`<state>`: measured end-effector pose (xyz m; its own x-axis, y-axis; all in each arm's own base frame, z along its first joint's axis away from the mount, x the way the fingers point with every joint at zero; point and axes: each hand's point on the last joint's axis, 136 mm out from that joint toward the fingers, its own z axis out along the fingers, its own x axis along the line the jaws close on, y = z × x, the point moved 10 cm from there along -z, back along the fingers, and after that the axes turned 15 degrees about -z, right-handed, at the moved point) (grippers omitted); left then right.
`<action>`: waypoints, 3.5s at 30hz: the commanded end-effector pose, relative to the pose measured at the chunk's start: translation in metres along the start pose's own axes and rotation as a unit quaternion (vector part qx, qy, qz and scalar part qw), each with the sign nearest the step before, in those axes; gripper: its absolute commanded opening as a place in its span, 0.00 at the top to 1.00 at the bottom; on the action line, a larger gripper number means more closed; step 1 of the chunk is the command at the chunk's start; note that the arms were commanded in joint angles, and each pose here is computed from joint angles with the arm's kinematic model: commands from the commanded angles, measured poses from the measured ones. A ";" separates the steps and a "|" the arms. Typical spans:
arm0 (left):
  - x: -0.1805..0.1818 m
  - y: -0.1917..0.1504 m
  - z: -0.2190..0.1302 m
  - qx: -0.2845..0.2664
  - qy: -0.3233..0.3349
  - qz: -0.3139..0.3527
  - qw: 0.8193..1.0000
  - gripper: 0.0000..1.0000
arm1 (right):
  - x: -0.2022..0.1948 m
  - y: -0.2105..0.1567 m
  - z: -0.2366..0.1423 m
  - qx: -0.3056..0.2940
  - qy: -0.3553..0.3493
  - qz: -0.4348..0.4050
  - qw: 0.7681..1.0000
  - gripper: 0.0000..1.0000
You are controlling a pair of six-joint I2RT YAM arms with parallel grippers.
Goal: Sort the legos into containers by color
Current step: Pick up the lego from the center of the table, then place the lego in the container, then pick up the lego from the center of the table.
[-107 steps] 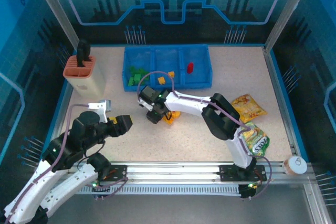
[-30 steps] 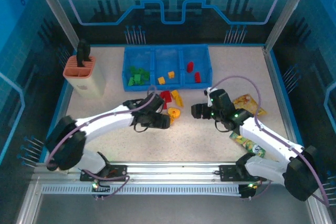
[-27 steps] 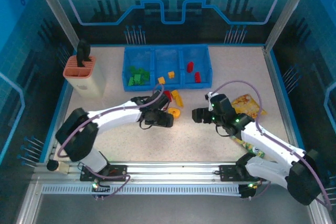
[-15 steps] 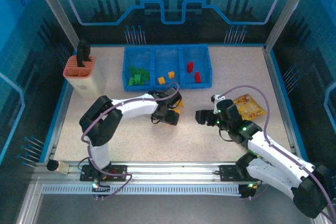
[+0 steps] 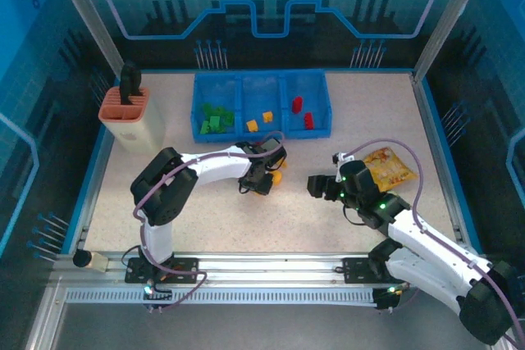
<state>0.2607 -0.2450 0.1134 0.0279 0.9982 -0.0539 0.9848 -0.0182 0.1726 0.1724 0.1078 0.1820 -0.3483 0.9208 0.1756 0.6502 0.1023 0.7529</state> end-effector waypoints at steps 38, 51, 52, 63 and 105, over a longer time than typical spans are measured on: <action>0.035 0.206 -0.107 -0.174 -0.081 -0.137 0.972 0.56 | 0.024 -0.038 -0.022 0.028 0.029 -0.032 0.999 0.18; 0.042 0.134 -0.217 -0.276 -0.169 -0.121 0.938 0.29 | 0.049 -0.012 -0.010 0.045 0.036 -0.086 0.995 0.18; 0.043 0.121 -0.223 -0.285 -0.177 -0.117 0.935 0.29 | 0.053 -0.008 -0.007 0.051 0.037 -0.095 0.993 0.17; 0.076 -0.021 -0.203 -0.289 -0.242 -0.122 0.918 0.27 | 0.094 0.034 0.049 0.143 0.032 -0.181 0.973 0.11; 0.131 -0.135 -0.114 -0.201 -0.234 -0.192 0.932 0.28 | 0.128 0.061 0.143 0.237 -0.061 -0.238 0.940 0.65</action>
<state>0.1129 -0.1059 0.2038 -0.1294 0.7757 -0.6176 0.7939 0.4542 0.4041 0.2630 0.2838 0.1226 -0.6197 0.7664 -0.1691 0.7144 0.6401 0.2827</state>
